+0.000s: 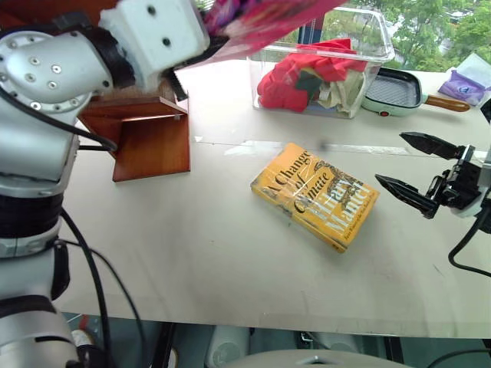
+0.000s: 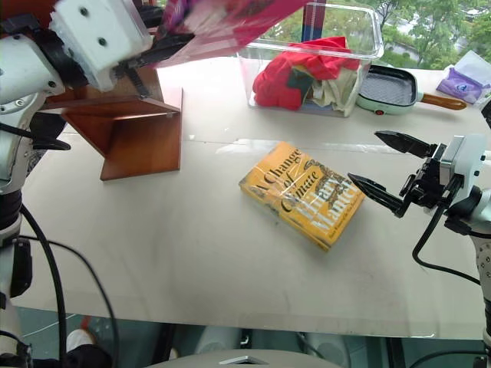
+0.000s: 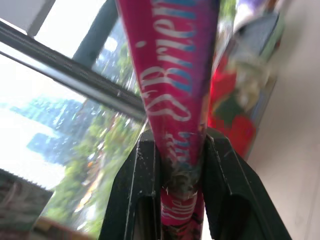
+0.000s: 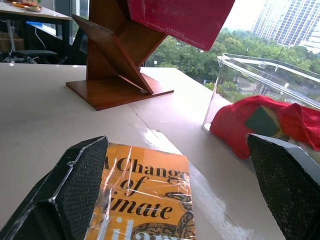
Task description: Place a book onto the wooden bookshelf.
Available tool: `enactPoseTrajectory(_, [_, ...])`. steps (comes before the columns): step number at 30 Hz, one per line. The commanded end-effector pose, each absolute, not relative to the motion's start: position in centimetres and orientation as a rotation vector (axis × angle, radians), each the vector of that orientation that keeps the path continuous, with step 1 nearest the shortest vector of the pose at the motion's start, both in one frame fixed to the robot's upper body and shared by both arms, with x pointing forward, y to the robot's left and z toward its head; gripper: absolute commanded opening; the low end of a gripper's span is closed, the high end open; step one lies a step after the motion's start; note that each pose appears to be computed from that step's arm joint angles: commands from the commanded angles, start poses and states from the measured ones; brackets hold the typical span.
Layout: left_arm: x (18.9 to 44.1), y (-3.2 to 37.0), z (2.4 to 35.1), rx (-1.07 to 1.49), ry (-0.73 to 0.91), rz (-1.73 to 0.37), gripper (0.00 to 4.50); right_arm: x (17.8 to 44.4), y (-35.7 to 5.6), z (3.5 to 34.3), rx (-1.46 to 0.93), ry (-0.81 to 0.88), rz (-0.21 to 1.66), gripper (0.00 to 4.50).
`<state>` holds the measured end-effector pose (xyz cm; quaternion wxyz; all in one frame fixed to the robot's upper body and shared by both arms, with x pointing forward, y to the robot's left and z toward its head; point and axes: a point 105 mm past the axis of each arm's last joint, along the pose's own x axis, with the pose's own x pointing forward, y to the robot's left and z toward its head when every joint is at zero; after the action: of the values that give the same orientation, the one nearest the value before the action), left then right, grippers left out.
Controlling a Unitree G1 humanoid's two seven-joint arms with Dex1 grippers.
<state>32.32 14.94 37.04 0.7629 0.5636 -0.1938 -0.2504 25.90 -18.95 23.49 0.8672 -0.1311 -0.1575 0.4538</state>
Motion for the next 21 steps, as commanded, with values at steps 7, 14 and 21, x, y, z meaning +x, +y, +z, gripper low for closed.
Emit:
enactPoseTrajectory(7, [30.4,20.8,39.5,1.446,-0.002,-0.463,0.51,26.3,-18.5,23.7,-0.299,-0.386,0.975,4.50])
enactPoseTrajectory(14, [28.3,24.4,40.1,1.485,0.286,-0.366,0.51,27.1,-19.1,23.6,-0.309,-0.412,0.987,4.50])
enactPoseTrajectory(21, [28.8,29.5,38.3,1.560,0.552,-0.176,0.51,27.2,-19.3,24.1,-0.325,-0.447,0.993,4.50])
